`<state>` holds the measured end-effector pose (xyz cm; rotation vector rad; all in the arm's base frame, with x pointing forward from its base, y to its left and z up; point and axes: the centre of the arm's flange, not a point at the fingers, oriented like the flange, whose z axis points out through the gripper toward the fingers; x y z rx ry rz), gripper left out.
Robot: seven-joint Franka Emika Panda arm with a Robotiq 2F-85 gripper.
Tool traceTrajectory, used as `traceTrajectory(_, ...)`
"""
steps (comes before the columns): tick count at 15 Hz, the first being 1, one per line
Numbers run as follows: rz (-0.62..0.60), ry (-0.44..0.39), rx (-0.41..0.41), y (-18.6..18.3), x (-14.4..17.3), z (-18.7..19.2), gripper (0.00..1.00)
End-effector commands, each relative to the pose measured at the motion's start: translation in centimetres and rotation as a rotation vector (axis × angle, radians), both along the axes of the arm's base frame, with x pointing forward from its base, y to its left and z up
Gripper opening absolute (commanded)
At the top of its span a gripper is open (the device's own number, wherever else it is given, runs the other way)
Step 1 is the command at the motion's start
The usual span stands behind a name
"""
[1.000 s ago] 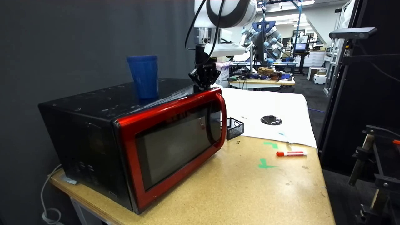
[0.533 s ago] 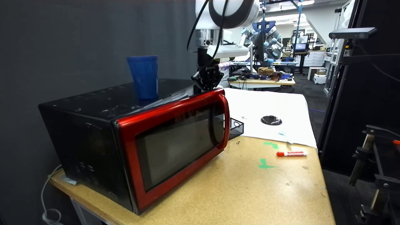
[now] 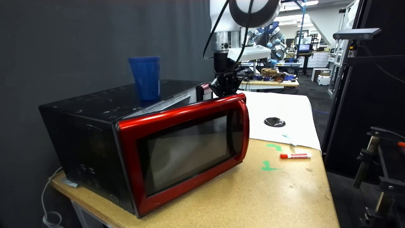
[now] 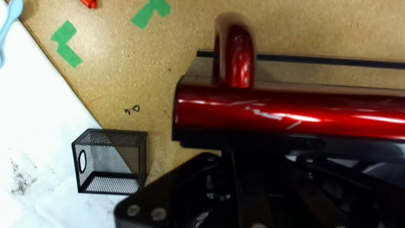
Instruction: Open the microwave door
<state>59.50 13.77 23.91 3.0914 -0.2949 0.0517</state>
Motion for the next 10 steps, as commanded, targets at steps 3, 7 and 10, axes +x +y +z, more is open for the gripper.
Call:
traceTrajectory(3, 0.095, 0.038, 0.003, 2.3, -5.8, -2.5, 0.0)
traceTrajectory(7, 0.132, 0.054, 0.013, 2.9, -8.2, -3.4, 0.0)
traceTrajectory(10, 0.152, 0.059, 0.019, 2.5, -9.3, -3.4, 0.0)
